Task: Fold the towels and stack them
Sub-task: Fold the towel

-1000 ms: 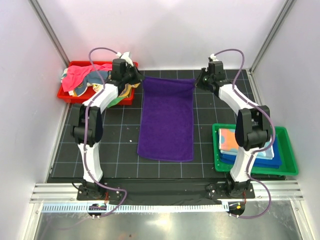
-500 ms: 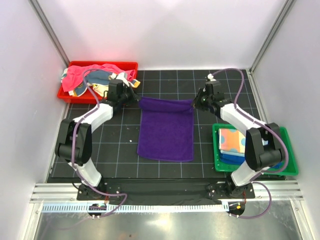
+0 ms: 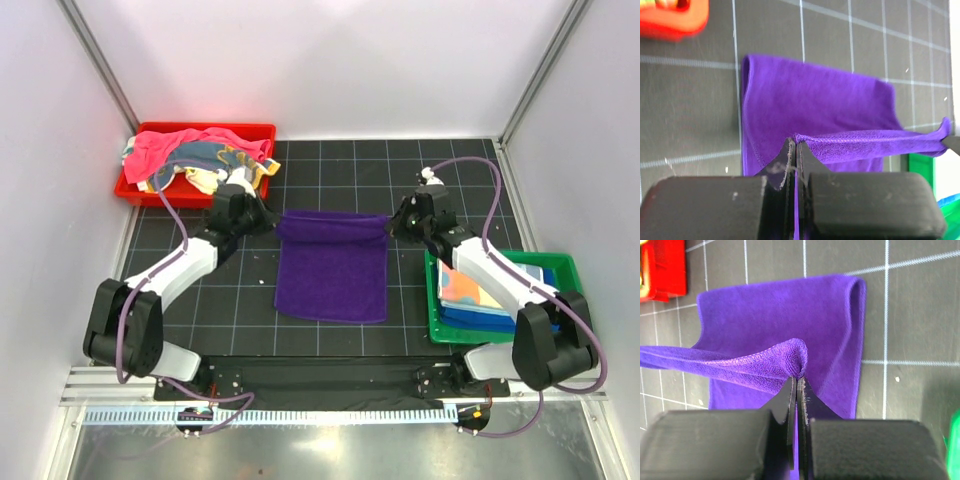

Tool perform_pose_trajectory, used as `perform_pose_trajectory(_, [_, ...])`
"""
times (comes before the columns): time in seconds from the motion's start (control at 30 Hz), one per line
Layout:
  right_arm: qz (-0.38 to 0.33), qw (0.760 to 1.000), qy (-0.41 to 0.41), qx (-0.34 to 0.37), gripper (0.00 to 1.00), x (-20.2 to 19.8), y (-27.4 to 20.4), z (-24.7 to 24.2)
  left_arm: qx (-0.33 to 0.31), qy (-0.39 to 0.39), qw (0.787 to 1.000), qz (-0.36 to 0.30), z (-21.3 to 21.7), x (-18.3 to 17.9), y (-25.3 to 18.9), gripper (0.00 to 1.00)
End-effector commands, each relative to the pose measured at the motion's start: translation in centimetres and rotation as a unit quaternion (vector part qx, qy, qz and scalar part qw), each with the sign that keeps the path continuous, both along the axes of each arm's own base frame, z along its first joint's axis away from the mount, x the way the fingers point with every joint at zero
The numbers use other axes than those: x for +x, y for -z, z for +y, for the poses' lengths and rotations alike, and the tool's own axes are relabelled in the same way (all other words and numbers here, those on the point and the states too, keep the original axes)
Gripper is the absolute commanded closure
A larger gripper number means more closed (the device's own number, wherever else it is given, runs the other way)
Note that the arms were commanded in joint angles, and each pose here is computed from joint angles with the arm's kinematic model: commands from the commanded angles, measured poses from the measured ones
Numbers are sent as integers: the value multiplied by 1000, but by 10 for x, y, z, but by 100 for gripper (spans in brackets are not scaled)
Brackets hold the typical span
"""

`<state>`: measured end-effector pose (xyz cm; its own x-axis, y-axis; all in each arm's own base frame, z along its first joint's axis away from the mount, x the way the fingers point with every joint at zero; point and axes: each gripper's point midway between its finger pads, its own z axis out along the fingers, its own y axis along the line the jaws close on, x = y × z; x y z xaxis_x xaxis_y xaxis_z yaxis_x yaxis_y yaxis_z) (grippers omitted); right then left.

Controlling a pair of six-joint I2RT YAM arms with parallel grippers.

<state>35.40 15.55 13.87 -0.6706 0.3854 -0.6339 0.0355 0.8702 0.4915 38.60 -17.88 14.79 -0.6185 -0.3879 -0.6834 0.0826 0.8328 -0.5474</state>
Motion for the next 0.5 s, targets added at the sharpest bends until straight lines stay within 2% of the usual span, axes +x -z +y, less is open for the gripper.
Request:
perform_pose_trajectory(0.0, [-11,1000,17,-6,99,-8,-8,-7,6,-20,1000,-10,5,-9,-4,100])
perform_pose_trajectory(0.47, [3,1000,22,-8,99,-40,6,-8,22,-9,1000,-4,4,-44,9,100])
